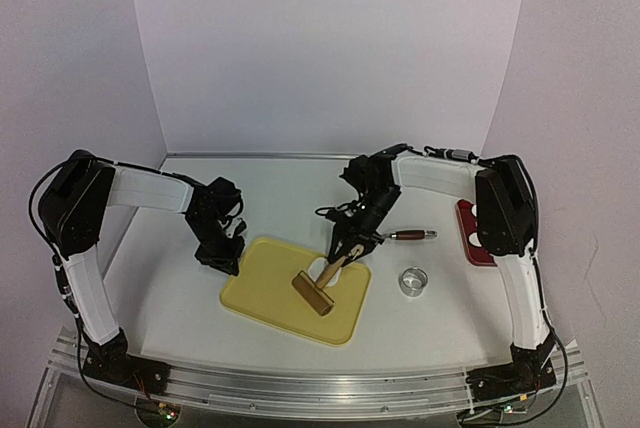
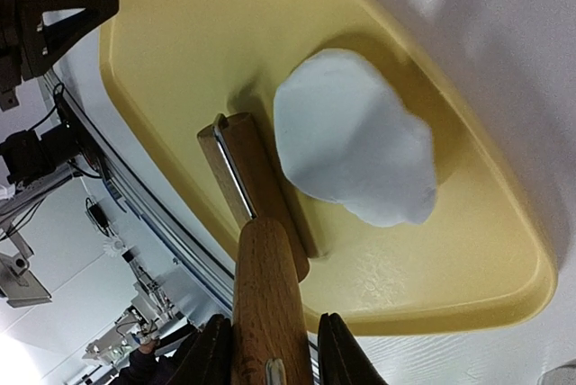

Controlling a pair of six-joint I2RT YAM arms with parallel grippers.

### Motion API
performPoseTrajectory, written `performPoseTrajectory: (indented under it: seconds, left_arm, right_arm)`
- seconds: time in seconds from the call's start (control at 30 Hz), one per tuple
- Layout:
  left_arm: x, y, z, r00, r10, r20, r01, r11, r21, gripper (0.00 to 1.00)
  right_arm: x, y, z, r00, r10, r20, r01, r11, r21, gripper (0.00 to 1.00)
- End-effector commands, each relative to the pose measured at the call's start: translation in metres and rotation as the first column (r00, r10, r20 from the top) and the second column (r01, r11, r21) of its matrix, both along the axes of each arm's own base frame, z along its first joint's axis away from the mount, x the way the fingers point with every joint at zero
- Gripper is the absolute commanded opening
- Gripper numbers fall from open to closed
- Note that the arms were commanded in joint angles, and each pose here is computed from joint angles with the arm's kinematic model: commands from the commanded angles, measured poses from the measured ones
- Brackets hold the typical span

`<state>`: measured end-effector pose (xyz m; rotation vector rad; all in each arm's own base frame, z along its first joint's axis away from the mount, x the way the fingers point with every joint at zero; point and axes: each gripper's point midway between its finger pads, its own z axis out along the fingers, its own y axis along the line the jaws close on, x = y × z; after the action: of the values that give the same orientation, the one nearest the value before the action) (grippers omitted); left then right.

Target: Roll out the dumpling wrappers from the dough

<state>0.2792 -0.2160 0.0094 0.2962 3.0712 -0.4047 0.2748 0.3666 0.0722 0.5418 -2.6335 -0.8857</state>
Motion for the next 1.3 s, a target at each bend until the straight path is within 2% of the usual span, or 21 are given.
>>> performPoseTrajectory:
  seconds: [0.0,0.17,0.3,0.43,0.53,0.63,0.77,0.87,1.0,1.27]
  left_arm:
    - [0.000,0.009,-0.004,0.974,0.225,0.003,-0.225,0.974,0.026,0.00]
    - [-0.027,-0.007,0.008,0.946,0.317,-0.069,-0.322,0.945,-0.067,0.00]
    - [-0.042,-0.022,0.021,0.951,0.293,-0.100,-0.304,0.945,-0.122,0.11]
    - [-0.038,-0.020,0.044,0.961,0.269,-0.062,-0.274,0.955,-0.109,0.28]
    - [-0.023,-0.022,0.062,0.970,0.243,-0.007,-0.242,0.965,-0.095,0.41]
    - [0.002,-0.032,0.078,0.981,0.181,0.067,-0.174,0.980,-0.098,0.51]
    - [0.040,-0.045,0.086,0.986,0.058,0.158,-0.047,0.996,-0.069,0.61]
    - [0.067,-0.062,0.092,0.970,-0.075,0.233,0.089,0.995,-0.051,0.64]
    - [0.090,-0.084,0.082,0.931,-0.241,0.273,0.258,0.966,-0.027,0.63]
    - [0.095,-0.109,0.061,0.859,-0.416,0.298,0.453,0.889,-0.064,0.59]
  right_arm:
    - [-0.026,-0.004,0.004,0.982,0.172,0.080,-0.168,0.984,-0.054,0.00]
    - [-0.057,0.034,0.106,0.974,0.205,0.093,-0.223,0.930,0.293,0.00]
    - [-0.068,0.034,0.149,0.975,0.197,0.106,-0.223,0.894,0.388,0.00]
    - [-0.056,0.029,0.167,0.977,0.121,0.175,-0.177,0.919,0.351,0.00]
    - [-0.019,0.014,0.157,0.974,-0.020,0.224,-0.032,0.973,0.228,0.00]
    - [0.016,-0.012,0.138,0.970,-0.189,0.152,0.164,0.973,0.161,0.00]
    - [0.038,-0.023,0.121,0.948,-0.309,0.075,0.296,0.944,0.146,0.00]
    - [0.046,-0.024,0.104,0.935,-0.351,0.050,0.345,0.933,0.101,0.00]
    - [0.053,-0.023,0.087,0.918,-0.397,0.015,0.395,0.917,0.054,0.00]
    - [0.066,-0.023,0.054,0.885,-0.466,-0.008,0.465,0.884,-0.035,0.00]
